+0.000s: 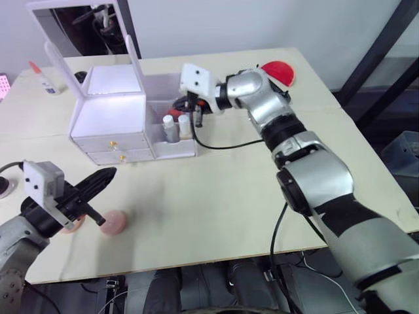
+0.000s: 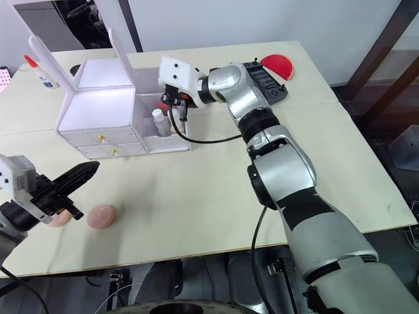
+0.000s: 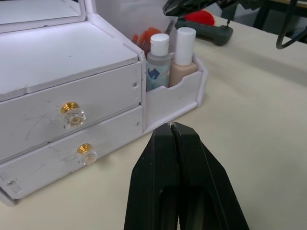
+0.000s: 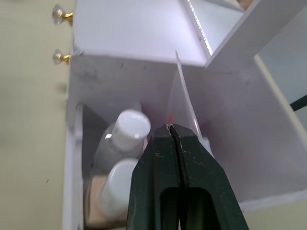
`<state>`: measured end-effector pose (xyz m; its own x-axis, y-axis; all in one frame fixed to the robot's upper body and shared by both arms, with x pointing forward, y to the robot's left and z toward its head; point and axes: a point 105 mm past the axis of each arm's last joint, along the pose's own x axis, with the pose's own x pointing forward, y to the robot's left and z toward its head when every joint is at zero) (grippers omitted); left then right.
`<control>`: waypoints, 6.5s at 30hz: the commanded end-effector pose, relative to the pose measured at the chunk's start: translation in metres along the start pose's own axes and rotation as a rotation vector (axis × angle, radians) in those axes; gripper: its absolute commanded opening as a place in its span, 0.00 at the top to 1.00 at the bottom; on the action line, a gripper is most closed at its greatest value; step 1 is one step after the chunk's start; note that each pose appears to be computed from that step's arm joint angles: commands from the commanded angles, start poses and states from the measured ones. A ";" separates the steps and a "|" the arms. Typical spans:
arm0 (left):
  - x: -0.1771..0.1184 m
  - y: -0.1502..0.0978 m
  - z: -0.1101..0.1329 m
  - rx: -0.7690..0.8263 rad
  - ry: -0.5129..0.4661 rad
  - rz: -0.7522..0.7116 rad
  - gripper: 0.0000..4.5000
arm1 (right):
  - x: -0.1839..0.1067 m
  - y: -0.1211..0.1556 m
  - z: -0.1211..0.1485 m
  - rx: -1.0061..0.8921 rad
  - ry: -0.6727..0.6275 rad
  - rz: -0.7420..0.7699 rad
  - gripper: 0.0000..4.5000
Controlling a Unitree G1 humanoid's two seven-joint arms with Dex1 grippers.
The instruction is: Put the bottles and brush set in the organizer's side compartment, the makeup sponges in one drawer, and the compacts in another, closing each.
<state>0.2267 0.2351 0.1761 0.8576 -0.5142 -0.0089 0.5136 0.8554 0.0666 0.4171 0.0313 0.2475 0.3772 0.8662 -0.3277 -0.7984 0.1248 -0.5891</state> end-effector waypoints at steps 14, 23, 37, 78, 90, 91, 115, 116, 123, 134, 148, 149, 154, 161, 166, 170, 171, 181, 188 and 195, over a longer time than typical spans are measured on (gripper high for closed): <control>-0.001 0.003 0.012 0.056 -0.053 0.028 1.00 | 0.000 -0.040 0.025 -0.098 -0.017 -0.337 0.99; -0.008 0.017 0.009 0.055 -0.012 0.047 0.87 | -0.063 -0.046 -0.002 0.181 -0.230 -0.220 0.87; -0.142 0.121 0.009 0.237 0.079 0.639 0.00 | -0.248 -0.001 -0.164 0.500 -0.062 -0.660 0.01; 0.005 0.031 -0.028 -0.074 -0.008 0.576 0.00 | -0.127 0.053 -0.001 0.385 -0.244 0.045 0.01; 0.061 0.026 -0.027 -0.082 -0.044 0.561 0.00 | -0.117 0.046 -0.007 0.327 -0.188 -0.005 0.01; 0.063 0.027 -0.026 -0.084 -0.049 0.561 0.00 | -0.117 0.045 -0.007 0.329 -0.189 -0.009 0.01; 0.117 0.004 -0.019 -0.086 -0.134 0.509 0.77 | -0.103 0.035 -0.009 0.321 -0.171 -0.120 0.00; 0.118 0.004 -0.019 -0.085 -0.135 0.510 0.87 | -0.103 0.035 -0.010 0.320 -0.170 -0.121 0.00; 0.116 -0.003 -0.017 -0.070 -0.149 0.489 0.99 | -0.103 0.034 -0.010 0.318 -0.161 -0.127 0.00; 0.107 -0.001 -0.013 -0.072 -0.177 0.495 0.31 | -0.098 0.033 -0.006 0.310 -0.167 -0.122 0.00; 0.113 -0.002 -0.011 -0.058 -0.179 0.485 0.46 | -0.098 0.031 -0.003 0.305 -0.169 -0.130 0.00; 0.113 -0.003 -0.012 -0.059 -0.178 0.483 0.58 | -0.098 0.031 -0.002 0.305 -0.169 -0.131 0.00; 0.112 -0.005 -0.013 -0.062 -0.178 0.474 0.94 | -0.097 0.030 -0.003 0.305 -0.167 -0.132 0.00; 0.096 -0.017 -0.006 -0.051 -0.184 0.446 0.94 | -0.092 0.034 -0.007 0.306 -0.161 -0.111 0.00; 0.074 -0.027 -0.007 -0.066 -0.150 0.442 0.94 | -0.087 0.035 -0.007 0.303 -0.170 -0.092 0.00; 0.052 -0.035 -0.013 -0.094 -0.111 0.464 0.94 | -0.084 0.035 -0.008 0.301 -0.174 -0.078 0.00; 0.047 -0.035 -0.014 -0.093 -0.103 0.473 0.94 | -0.084 0.034 -0.009 0.300 -0.172 -0.077 0.00; 0.027 -0.043 -0.015 -0.086 -0.073 0.499 0.94 | -0.074 0.035 -0.007 0.305 -0.197 -0.034 0.00; 0.022 -0.042 -0.014 -0.079 -0.062 0.495 0.94 | -0.074 0.031 -0.004 0.300 -0.218 -0.024 0.00; 0.019 -0.045 -0.012 -0.122 -0.075 0.477 0.61 | -0.088 0.030 0.009 0.316 -0.289 0.049 0.00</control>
<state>0.2265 0.1876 0.1446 0.9979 -0.0644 0.0041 0.0646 0.9945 -0.0827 0.3623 -0.0348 0.2393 0.2546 0.9541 -0.1574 -0.9426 0.2085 -0.2609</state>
